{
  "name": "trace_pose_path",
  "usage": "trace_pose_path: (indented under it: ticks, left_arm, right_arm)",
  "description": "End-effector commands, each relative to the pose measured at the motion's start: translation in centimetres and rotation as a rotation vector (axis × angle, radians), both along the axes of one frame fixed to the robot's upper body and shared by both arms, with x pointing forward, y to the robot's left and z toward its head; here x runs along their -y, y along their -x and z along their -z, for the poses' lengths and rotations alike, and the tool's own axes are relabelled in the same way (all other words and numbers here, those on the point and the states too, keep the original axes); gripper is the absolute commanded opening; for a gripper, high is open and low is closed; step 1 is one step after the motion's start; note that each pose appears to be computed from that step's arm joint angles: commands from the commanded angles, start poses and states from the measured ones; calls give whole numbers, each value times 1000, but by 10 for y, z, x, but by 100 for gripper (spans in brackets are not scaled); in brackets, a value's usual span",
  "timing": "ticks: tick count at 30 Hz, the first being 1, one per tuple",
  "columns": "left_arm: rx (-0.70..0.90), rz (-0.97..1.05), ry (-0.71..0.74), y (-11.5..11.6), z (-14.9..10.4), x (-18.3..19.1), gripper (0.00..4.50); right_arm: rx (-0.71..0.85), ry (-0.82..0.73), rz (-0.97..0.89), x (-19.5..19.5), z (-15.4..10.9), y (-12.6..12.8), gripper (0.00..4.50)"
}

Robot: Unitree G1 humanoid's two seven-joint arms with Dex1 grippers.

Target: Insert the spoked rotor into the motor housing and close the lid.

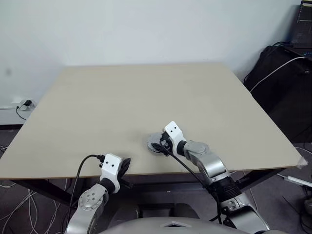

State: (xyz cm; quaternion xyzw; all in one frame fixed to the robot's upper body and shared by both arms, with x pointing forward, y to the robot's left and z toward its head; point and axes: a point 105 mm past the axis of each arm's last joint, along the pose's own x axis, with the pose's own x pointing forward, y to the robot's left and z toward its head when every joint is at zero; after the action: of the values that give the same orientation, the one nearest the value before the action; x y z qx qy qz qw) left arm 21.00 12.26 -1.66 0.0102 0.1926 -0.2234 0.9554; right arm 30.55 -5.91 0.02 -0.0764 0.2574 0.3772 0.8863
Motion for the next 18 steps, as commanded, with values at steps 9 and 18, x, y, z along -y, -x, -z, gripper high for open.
trace_pose_path:
  ticks: [9,18]
  left_arm:
    - [68,17,16,-6,-15,5,0]
    - [69,20,13,-6,-16,5,0]
  right_arm:
    - [13,125,-26,4,21,9,325]
    - [-14,148,-31,8,26,12,325]
